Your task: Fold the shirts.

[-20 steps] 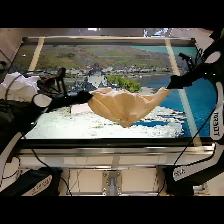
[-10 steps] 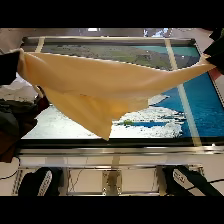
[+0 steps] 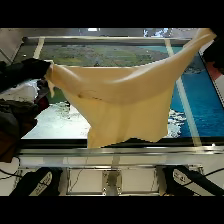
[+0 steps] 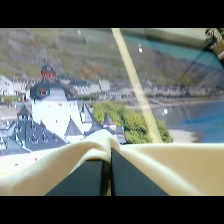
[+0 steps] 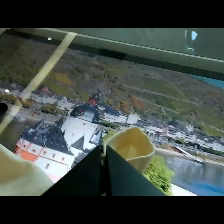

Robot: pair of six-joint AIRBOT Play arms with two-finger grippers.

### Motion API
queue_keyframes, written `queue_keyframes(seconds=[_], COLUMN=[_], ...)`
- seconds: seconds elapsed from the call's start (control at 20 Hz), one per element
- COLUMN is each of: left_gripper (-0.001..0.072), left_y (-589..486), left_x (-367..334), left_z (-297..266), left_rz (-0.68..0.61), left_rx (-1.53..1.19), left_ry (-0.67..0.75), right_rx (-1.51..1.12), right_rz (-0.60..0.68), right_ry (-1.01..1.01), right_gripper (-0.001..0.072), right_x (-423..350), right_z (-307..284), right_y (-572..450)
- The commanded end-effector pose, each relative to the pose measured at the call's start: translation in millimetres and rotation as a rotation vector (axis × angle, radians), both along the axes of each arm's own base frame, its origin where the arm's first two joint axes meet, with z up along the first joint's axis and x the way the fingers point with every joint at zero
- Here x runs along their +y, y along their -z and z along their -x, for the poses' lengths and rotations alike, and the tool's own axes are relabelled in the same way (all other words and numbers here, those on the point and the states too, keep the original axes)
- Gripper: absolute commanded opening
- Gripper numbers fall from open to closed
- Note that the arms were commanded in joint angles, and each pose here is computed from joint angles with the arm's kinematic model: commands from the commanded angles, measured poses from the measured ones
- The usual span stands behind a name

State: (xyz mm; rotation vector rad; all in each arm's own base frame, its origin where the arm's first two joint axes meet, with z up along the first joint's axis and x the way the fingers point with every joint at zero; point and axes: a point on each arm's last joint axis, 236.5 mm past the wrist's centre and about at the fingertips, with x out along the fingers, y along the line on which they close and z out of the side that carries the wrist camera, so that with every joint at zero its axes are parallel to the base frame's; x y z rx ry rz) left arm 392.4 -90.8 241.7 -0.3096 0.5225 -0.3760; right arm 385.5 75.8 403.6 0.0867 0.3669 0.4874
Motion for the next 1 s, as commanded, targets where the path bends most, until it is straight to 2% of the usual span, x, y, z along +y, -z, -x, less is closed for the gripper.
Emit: queue_keyframes(seconds=[0.0, 0.2, 0.35, 0.5, 0.65, 0.7, 0.75, 0.8, 0.85, 0.95], left_gripper=[0.0013, 0.0013, 0.0013, 0.0013, 0.0015, 0.0028, 0.0141, 0.0457, 0.0592, 0.0595], left_y=[85.3, 181.4, 253.9, 286.0, 275.4, 269.4, 262.2, 249.6, 231.6, 176.6], left_x=[4.4, 12.7, 15.6, 25.7, 41.3, 43.9, 46.8, 52.5, 61.0, 84.7], left_z=[-29.9, -53.6, -65.8, -89.6, -118.7, -123.8, -126.8, -131.1, -136.1, -142.0], left_rz=[-0.059, -0.074, -0.071, -0.059, -0.017, -0.012, -0.007, -0.003, -0.001, -0.083], left_rx=[0.223, 0.446, 0.581, 0.567, 0.466, 0.441, 0.426, 0.399, 0.361, 0.215], left_ry=[-0.001, -0.02, -0.034, -0.103, -0.219, -0.23, -0.236, -0.247, -0.26, -0.241], right_rx=[0.065, 0.278, 0.28, 0.159, 0.04, 0.014, -0.007, -0.025, -0.039, -0.018], right_rz=[-0.228, -0.282, -0.311, -0.342, -0.379, -0.391, -0.405, -0.412, -0.414, -0.367], right_ry=[-0.04, -0.062, 0.023, 0.136, 0.192, 0.185, 0.172, 0.155, 0.142, 0.091], right_gripper=[0.0008, 0.0009, 0.0009, 0.0009, 0.0018, 0.0147, 0.0412, 0.0569, 0.0553, 0.0543], right_x=[26.4, 109.2, 151.5, 166.7, 172.3, 174.0, 175.6, 172.6, 162.0, 128.6], right_z=[-111.6, -213.3, -260.5, -291.1, -301.5, -302.8, -302.6, -300.9, -296.5, -275.7], right_y=[53.3, 217.8, 305.3, 328.6, 304.9, 290.0, 272.3, 251.0, 226.9, 183.6])
